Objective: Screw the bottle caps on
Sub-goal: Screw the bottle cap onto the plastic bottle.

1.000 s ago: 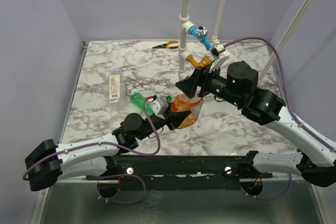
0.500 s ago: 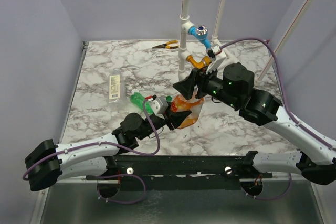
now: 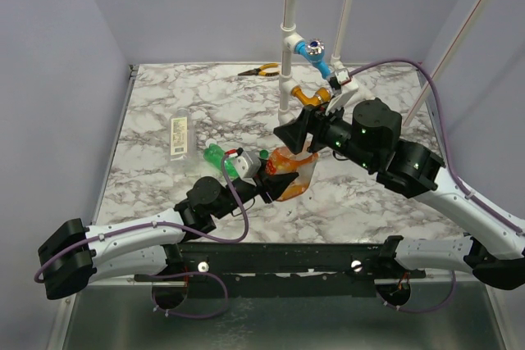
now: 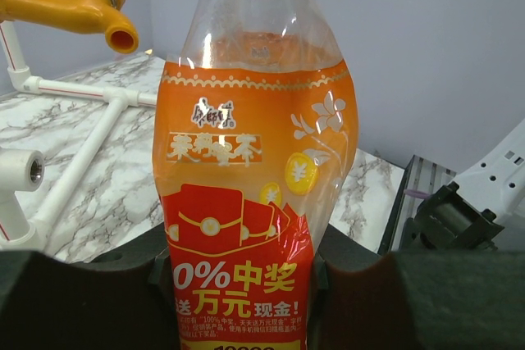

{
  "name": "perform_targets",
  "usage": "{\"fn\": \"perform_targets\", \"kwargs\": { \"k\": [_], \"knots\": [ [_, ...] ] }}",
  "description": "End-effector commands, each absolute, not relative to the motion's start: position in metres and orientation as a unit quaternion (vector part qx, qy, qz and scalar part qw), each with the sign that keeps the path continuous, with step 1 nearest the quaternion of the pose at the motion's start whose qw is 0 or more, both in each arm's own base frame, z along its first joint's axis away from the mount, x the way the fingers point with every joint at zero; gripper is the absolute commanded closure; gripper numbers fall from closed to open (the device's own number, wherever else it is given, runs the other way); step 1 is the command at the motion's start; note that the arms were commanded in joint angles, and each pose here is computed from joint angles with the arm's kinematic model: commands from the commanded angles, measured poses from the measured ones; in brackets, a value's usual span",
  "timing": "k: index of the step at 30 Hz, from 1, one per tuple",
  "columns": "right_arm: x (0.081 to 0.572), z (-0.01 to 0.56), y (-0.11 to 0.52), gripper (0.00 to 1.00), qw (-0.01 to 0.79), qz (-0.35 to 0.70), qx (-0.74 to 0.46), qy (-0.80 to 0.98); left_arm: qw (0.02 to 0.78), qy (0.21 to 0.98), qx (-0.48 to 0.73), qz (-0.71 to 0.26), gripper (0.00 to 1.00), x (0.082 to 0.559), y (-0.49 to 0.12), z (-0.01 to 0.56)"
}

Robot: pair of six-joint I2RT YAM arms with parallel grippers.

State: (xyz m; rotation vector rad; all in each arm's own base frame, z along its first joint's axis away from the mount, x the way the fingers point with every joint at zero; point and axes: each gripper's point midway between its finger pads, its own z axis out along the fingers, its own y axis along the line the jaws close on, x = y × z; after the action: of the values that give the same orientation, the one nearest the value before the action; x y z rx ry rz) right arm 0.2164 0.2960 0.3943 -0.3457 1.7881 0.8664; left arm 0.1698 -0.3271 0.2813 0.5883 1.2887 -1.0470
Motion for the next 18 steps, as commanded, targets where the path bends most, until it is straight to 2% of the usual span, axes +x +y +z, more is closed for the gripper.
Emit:
{"fn": "perform_targets", "kwargs": {
  "k": [1,18],
  "knots": [
    [0.2148,0.4161,0.2917,0.31,0.556,0.367,-0.145,0.732,0.634,0.559,0.256,-0.469,1.00,0.1660,-0.3270,0.2846],
    [0.2125,0.4072,0.2984,0.31,0.547,0.362,-0.159,0.738,0.629,0.569,0.251,-0.466,1.00,0.1716,-0.3282,0.2789]
  ]
}}
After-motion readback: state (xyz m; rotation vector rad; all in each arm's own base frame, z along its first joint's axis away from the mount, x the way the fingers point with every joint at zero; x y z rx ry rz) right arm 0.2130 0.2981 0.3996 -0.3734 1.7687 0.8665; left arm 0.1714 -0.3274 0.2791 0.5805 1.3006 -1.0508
